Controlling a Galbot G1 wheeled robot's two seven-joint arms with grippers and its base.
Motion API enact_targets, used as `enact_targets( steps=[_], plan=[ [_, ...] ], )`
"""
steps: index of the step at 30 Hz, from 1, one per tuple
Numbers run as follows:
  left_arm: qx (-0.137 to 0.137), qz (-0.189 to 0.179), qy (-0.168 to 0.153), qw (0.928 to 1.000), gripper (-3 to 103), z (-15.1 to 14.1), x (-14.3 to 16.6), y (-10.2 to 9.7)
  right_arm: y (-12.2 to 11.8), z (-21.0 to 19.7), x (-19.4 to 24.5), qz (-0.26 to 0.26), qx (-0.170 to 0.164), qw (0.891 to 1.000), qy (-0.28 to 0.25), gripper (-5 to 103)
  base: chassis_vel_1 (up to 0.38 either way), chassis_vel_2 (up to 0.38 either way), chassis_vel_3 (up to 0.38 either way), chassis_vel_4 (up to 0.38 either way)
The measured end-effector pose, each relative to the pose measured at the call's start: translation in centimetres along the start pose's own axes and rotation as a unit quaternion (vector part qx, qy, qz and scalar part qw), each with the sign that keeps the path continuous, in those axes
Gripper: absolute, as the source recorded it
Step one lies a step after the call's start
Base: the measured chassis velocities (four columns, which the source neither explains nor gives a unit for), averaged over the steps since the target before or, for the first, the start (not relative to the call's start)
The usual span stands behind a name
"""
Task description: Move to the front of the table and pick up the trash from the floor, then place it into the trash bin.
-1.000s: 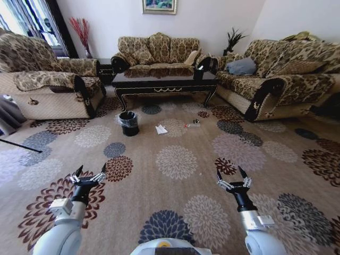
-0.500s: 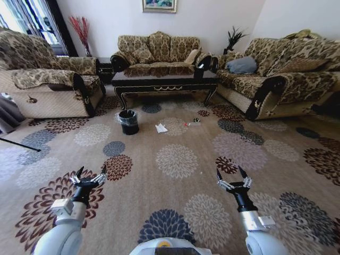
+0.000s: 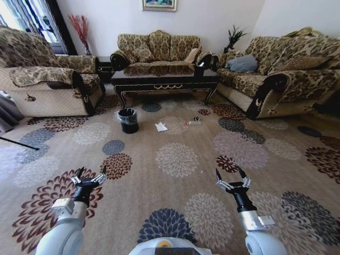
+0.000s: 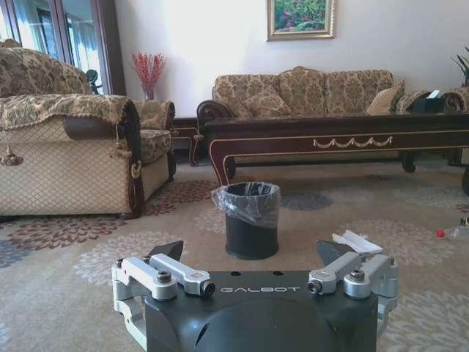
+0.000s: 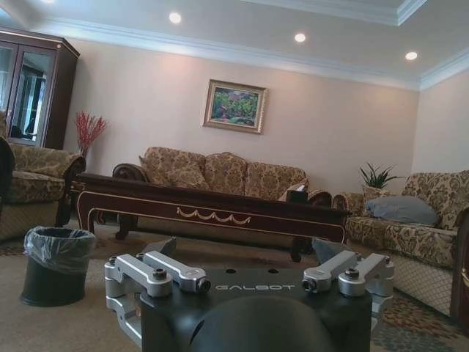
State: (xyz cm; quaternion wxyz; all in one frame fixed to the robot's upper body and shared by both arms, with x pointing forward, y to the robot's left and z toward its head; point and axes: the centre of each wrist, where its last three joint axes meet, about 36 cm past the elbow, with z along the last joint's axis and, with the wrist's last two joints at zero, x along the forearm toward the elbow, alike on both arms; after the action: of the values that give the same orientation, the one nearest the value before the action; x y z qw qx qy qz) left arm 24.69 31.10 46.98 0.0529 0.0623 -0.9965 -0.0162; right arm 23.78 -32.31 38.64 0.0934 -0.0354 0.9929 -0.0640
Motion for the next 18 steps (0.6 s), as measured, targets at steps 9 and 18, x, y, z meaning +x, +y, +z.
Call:
enact_targets(
  steps=[9,18],
  plan=[
    [-0.003,0.000,-0.001,1.0000,100,-0.07,-0.01,0.06,-0.07,-0.18,-0.01,-0.005,-0.008,1.000,-0.002,100,0.000,0.000,0.000,0.000],
    [-0.001,-0.001,0.001,1.0000,100,0.06,0.00,0.06,0.00,-0.12,0.28,-0.006,-0.012,1.000,0.001,100,0.000,0.000,0.000,0.000]
  ],
)
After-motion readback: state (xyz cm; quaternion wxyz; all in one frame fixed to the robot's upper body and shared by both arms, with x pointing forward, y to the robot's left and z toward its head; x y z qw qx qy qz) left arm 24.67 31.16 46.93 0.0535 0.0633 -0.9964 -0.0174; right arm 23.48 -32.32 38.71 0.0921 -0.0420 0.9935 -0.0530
